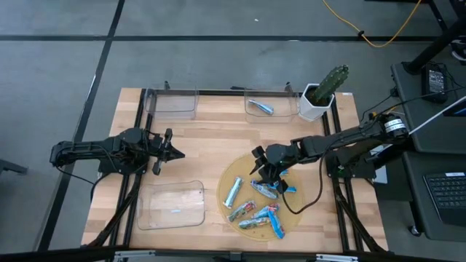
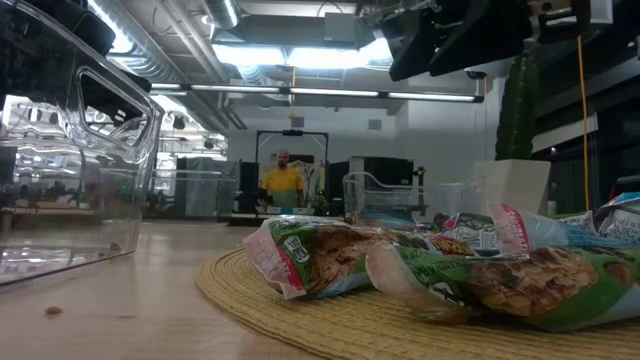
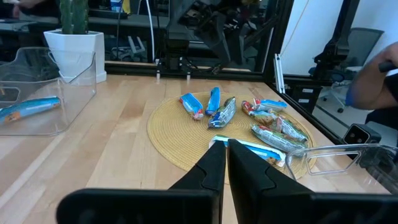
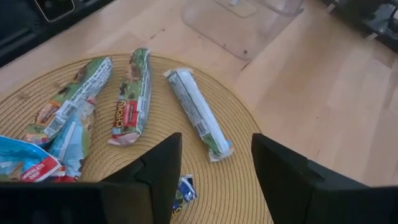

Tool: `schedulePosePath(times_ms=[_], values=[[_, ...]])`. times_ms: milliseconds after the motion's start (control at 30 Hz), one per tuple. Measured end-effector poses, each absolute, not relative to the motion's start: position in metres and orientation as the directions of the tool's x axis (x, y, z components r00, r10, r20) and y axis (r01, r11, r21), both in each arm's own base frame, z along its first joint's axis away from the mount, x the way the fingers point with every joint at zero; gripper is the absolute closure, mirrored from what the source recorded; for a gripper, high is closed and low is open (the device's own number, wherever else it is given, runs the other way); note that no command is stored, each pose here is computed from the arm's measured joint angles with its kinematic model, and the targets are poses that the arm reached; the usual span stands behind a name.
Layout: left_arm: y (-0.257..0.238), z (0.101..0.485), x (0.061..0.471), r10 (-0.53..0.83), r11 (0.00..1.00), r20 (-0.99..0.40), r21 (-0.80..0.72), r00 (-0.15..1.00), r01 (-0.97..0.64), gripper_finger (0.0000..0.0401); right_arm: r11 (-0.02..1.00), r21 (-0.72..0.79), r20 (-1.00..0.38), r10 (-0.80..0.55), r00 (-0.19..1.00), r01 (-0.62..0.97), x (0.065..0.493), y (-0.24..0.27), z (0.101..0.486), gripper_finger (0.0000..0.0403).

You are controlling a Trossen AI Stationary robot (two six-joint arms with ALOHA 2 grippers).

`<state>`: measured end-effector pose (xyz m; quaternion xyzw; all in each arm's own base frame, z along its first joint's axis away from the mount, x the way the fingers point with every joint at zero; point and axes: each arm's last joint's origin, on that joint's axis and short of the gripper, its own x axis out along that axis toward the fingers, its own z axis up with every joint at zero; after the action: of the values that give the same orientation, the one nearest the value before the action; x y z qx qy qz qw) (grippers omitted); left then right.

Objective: Pick and place Granola Bars by type
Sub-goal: Put the red granola bar into the top left transparent bin

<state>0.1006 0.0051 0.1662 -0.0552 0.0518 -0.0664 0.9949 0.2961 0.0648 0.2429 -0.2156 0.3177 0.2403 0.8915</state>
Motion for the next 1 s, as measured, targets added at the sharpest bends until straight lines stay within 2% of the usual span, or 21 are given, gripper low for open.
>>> schedulePosePath(times_ms=[267, 500, 1000], values=[[0.005, 0.166, 0.101, -0.138, 0.985, -0.096, -0.117, 0.986, 0.126, 0.0393, 0.779, -0.234, -0.671, 0.303, 0.677, -0.581, 0.297, 0.067, 0.241, 0.0205], [0.005, 0.166, 0.101, -0.138, 0.985, -0.096, -0.117, 0.986, 0.126, 0.039, 0.689, -0.33, -0.671, 0.31, 0.674, -0.645, 0.298, 0.07, 0.24, 0.0205], [0.005, 0.166, 0.101, -0.138, 0.985, -0.096, -0.117, 0.986, 0.126, 0.0393, 0.67, -0.348, -0.672, 0.309, 0.673, -0.656, 0.304, 0.071, 0.233, 0.0205]])
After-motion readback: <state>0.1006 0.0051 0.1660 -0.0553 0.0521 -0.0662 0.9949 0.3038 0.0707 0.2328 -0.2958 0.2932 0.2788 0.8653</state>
